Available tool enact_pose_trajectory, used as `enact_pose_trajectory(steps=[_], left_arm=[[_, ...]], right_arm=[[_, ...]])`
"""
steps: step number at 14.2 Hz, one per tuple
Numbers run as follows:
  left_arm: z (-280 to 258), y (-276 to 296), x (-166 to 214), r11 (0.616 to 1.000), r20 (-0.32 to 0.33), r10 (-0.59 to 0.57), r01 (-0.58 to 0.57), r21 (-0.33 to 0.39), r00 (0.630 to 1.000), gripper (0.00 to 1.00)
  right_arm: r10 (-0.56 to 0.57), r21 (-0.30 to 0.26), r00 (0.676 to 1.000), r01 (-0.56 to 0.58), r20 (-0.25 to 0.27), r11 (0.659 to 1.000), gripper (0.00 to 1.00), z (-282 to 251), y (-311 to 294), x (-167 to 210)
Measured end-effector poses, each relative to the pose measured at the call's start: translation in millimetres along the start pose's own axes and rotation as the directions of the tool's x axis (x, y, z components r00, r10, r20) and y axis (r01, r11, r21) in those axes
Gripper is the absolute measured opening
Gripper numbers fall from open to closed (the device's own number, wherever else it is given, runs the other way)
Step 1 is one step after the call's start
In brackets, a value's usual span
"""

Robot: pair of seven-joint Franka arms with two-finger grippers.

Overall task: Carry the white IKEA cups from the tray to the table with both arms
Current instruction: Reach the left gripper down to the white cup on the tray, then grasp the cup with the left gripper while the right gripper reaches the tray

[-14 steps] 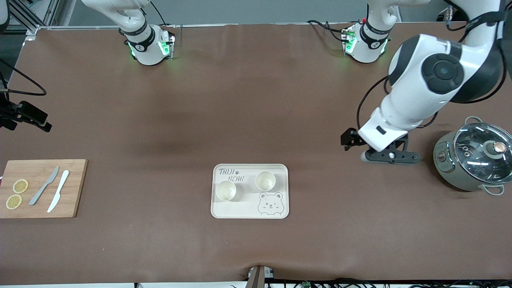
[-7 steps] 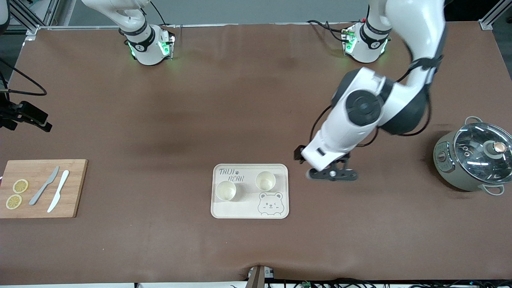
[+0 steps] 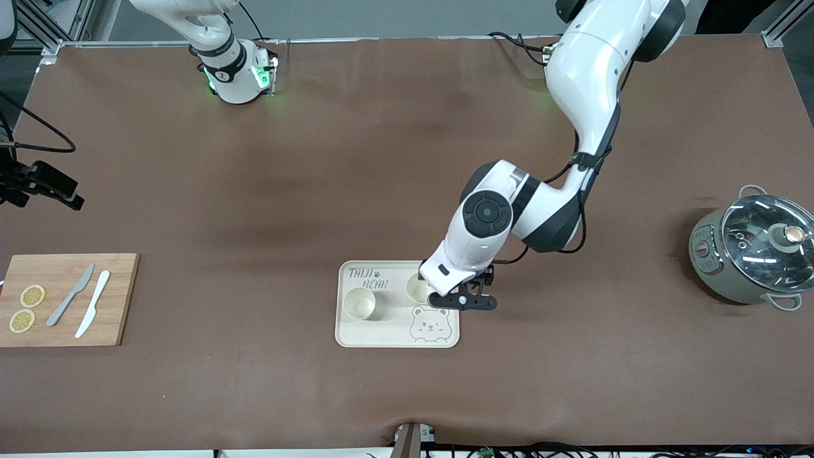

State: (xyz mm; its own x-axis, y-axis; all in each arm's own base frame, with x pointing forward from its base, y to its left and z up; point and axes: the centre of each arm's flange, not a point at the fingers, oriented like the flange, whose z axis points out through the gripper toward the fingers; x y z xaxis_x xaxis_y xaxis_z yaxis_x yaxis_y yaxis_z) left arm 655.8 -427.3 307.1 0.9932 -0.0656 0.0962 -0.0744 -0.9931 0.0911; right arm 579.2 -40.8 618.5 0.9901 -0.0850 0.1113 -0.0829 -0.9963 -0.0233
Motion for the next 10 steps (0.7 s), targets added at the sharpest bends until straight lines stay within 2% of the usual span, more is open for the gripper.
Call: enact_pose_trajectory(steps=[4,10], left_arm=[[33,10,0,1.000,-0.040,0.009,-0.010,-0.030,0.999,1.00],[65,20,-11,0.999,-0.026,-0.030,0.029,-0.028,0.999,1.00]], right_arm=[[-0.004,0.001,1.000,0.004,-0.003,1.000,1.00,0,-3,0],[-0.015,0.002,1.000,0.015,-0.009,1.000,1.00,-2,-9,1]])
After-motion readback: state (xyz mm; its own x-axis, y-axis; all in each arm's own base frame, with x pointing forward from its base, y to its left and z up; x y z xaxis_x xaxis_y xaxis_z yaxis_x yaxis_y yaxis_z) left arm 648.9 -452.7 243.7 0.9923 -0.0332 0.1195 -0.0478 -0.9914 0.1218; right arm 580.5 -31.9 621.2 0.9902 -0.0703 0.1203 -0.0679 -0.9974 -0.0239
